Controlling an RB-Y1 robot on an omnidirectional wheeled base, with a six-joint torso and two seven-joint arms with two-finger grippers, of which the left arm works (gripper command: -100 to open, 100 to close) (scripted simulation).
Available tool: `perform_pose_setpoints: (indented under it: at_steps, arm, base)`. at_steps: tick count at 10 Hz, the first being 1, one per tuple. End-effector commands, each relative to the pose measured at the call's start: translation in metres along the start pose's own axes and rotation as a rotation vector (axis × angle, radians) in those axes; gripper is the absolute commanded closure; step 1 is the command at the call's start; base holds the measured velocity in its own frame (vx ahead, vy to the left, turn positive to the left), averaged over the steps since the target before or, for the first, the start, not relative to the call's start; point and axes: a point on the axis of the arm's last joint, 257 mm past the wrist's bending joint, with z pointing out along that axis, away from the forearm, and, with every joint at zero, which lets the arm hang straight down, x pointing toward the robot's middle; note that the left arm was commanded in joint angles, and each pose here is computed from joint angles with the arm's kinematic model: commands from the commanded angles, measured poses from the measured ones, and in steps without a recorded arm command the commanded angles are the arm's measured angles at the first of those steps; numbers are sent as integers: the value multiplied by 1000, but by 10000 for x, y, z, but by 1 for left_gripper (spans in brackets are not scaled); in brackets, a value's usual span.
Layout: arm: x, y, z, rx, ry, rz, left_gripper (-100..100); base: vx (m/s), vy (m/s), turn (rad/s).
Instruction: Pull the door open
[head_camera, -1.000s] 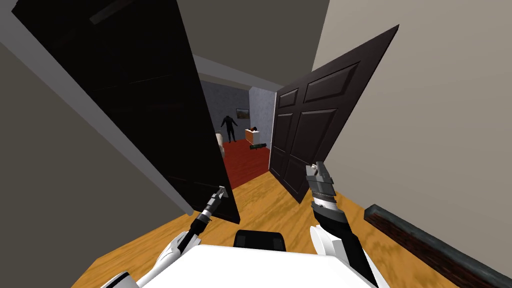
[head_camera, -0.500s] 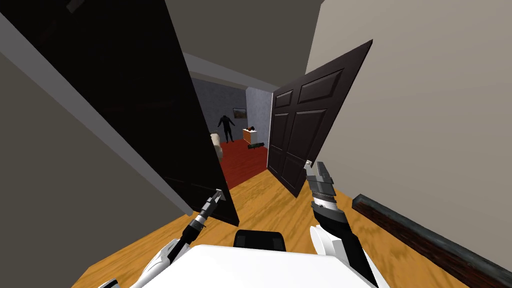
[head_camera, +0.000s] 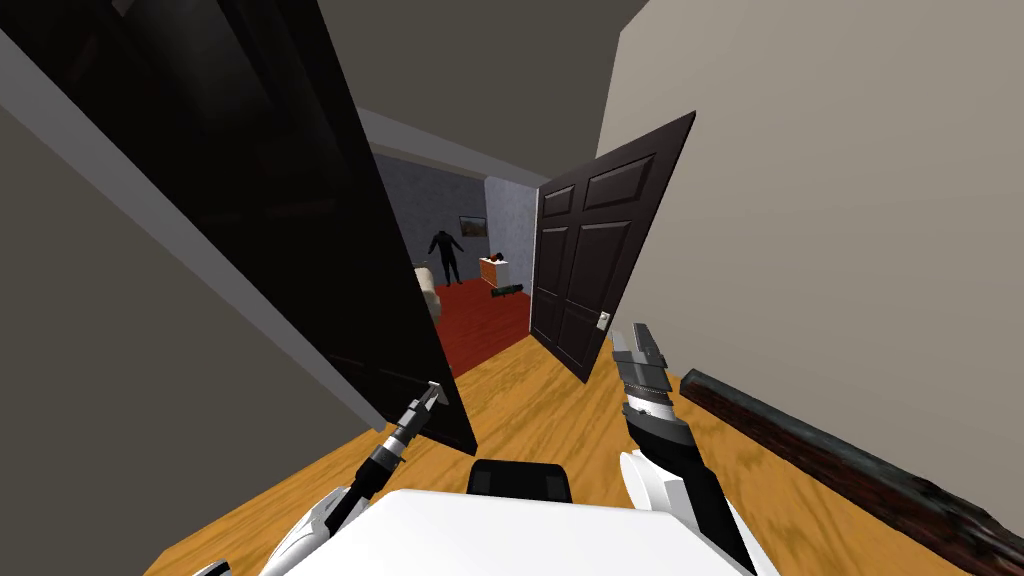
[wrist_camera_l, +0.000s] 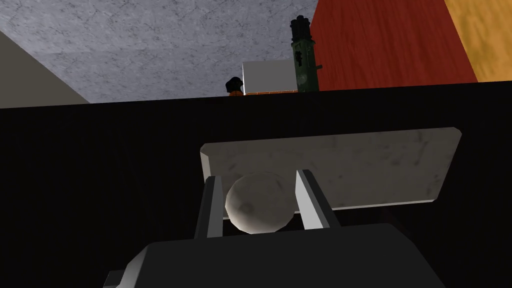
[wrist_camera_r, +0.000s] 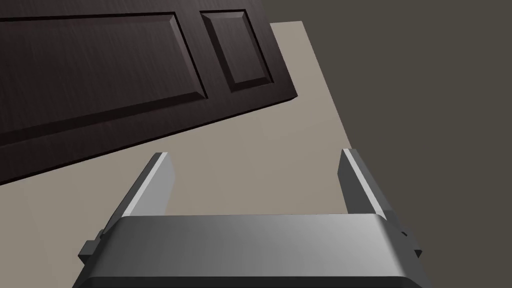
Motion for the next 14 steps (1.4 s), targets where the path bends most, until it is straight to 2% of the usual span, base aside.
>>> perform_pose_setpoints:
  at_steps: [1,6,7,8,9,11,13,14]
  arm:
    - [8,4,-90,-2,10,-1,100]
    - [-18,-10,-300,-2,34,-2,100]
    - [14,12,-276,-5,34,-4,100]
    - [28,30,-345,-9,28,-7,100]
    - [29,30,-380,-8,22,-8,100]
    - [30,29,-420,-7,16,-9,100]
    - [28,23,-509,-5,2,-9,100]
    - [28,23,-509,-5,2,-9,100]
  base:
    - [-159,84,-142]
    - [-174,88,-136]
    - [-73,31,-23]
    - [-123,47,-192]
    - [-218,94,-288]
    - [-147,81,-167]
    - [-166,94,-214]
    - [-126,87,-150]
